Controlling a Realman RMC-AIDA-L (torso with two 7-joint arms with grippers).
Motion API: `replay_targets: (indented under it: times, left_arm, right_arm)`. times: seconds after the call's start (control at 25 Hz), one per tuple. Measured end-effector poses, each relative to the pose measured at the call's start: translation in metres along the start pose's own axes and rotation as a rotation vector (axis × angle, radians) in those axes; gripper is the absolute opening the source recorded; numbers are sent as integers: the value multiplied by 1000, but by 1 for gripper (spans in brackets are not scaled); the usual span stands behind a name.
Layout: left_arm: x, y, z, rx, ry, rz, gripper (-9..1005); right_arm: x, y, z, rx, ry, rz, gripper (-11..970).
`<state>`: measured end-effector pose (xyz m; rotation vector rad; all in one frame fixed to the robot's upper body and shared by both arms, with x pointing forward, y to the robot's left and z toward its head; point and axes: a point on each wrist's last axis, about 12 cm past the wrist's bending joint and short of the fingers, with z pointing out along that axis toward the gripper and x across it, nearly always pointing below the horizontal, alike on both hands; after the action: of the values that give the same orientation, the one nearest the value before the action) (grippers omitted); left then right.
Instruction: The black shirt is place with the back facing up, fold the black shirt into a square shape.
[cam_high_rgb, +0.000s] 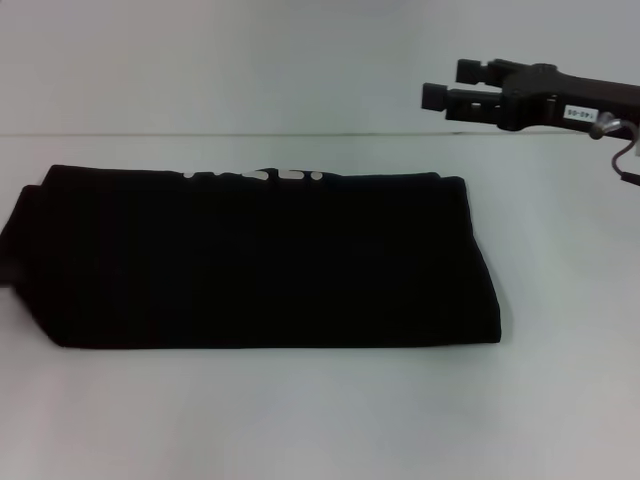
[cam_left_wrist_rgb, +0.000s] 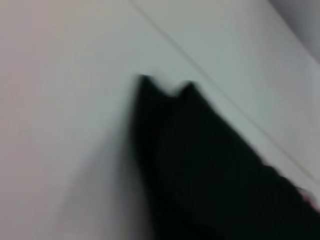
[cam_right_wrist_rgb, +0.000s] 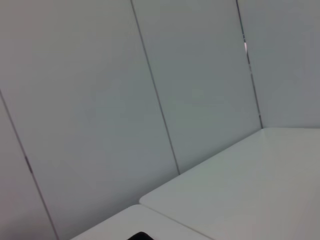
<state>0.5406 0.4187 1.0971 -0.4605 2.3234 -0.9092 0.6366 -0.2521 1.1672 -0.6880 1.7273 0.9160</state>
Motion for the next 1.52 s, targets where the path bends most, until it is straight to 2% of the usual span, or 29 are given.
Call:
replay_targets:
  times: [0.08,0.2,0.24,0.32,0.36,0.4,0.44,0.6,0.68,0.72,0.76,0.84,0.92,1.0,1.04,1.2,1.32,1.52]
  left_arm:
    - [-8,-20,13,62,37,29,24]
    - [-18,-60,46,154,119,92,24]
    - [-20,-78,60,190,157,120,24]
    - [-20,-78,60,190,157,120,24]
    - [-21,-103,78,236,197,159,24]
    - [-12,-156,113,329,268,235,24]
    - [-5,-177,127,362,292,263,24]
    - [24,-230,161,444,330,311,23]
    - [41,-252,175,481,327,307,23]
    - [48,-257,181,493,318,297,23]
    - [57,-262,189,508,302,277,23]
    - [75,-260,203,523,264,216,23]
    - [103,-247,214,534,210,132,31]
    - [111,-242,215,546,185,108,46]
    - [128,-232,214,585,126,78,53]
    - [140,-222,208,626,103,68,144]
    - [146,-223,205,660,131,76,227]
    - [140,-220,191,760,161,141,399]
  right_arm:
    - [1,-3,-6,20,-7,-2,912]
    - [4,-11,-20,66,-24,-11,912]
    - [5,-13,-26,82,-30,-13,912]
    - [6,-19,-38,123,-44,-15,912]
    - [7,-22,-46,145,-51,-15,912]
    - [7,-25,-53,165,-58,-15,912]
    - [7,-27,-60,184,-64,-15,912]
    - [9,-39,-92,272,-92,-5,912]
    - [9,-43,-105,301,-94,-7,912]
    - [9,-44,-111,313,-94,-9,912]
    - [8,-46,-116,323,-92,-12,912]
    - [7,-48,-123,335,-87,-19,912]
    - [6,-50,-127,345,-71,-28,911]
    - [6,-50,-128,347,-65,-31,911]
    - [6,-50,-127,345,-58,-33,911]
    - [9,-50,-122,338,-15,-24,911]
    - [10,-51,-118,335,9,10,911]
    - [8,-52,-116,329,48,123,911]
